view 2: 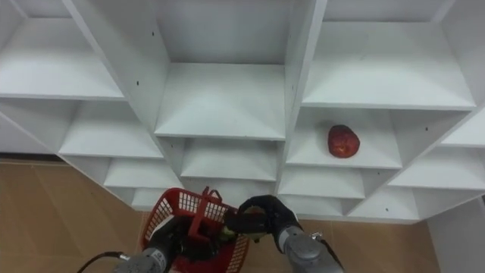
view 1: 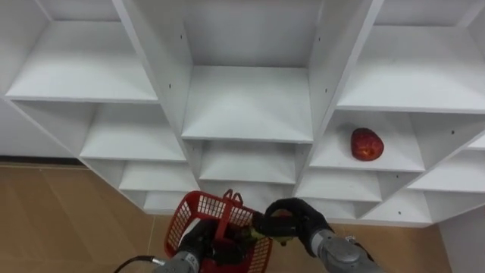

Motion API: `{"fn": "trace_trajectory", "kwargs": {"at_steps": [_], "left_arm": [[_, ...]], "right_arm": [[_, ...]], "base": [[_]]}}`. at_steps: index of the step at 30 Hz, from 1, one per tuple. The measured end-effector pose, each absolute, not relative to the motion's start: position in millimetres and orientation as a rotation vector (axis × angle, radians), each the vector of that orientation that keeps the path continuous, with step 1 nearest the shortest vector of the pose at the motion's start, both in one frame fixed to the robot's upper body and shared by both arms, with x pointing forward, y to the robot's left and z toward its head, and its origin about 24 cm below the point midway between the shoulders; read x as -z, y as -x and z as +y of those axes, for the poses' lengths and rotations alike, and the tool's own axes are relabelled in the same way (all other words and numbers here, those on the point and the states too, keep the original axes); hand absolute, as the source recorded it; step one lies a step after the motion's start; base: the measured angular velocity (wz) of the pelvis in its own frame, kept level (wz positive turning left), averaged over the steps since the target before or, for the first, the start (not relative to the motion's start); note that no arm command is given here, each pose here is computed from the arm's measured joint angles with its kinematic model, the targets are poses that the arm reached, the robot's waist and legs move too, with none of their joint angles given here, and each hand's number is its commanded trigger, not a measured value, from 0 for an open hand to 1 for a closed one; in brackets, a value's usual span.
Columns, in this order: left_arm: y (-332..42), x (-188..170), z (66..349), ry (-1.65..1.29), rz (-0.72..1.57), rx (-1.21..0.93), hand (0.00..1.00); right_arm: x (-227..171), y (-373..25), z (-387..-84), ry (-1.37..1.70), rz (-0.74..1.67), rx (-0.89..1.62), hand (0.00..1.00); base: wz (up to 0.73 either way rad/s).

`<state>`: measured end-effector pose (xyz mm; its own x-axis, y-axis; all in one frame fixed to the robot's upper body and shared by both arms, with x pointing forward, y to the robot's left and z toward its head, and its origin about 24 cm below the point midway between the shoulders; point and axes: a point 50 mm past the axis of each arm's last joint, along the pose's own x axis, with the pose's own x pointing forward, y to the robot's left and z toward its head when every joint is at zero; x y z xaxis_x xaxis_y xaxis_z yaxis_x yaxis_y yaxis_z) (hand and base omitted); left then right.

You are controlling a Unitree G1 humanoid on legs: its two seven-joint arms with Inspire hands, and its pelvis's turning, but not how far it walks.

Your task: Collect fruits from the closet

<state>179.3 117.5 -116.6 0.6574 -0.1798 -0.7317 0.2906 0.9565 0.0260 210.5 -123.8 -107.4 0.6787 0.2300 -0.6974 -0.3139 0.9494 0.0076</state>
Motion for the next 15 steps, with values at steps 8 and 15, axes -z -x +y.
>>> {"fn": "trace_trajectory", "kwargs": {"at_steps": [8, 15], "left_arm": [[-179.7, 116.3, 117.4, -0.144, 0.805, 0.269, 1.00], [-180.8, 115.4, 117.0, -0.137, 0.797, 0.288, 1.00]], "right_arm": [[108.1, -211.7, -123.2, 0.118, 0.771, -0.307, 1.00], [112.6, -213.1, -126.0, 0.141, 0.807, -0.304, 1.00]], "base": [[0.04], [0.00]]}}
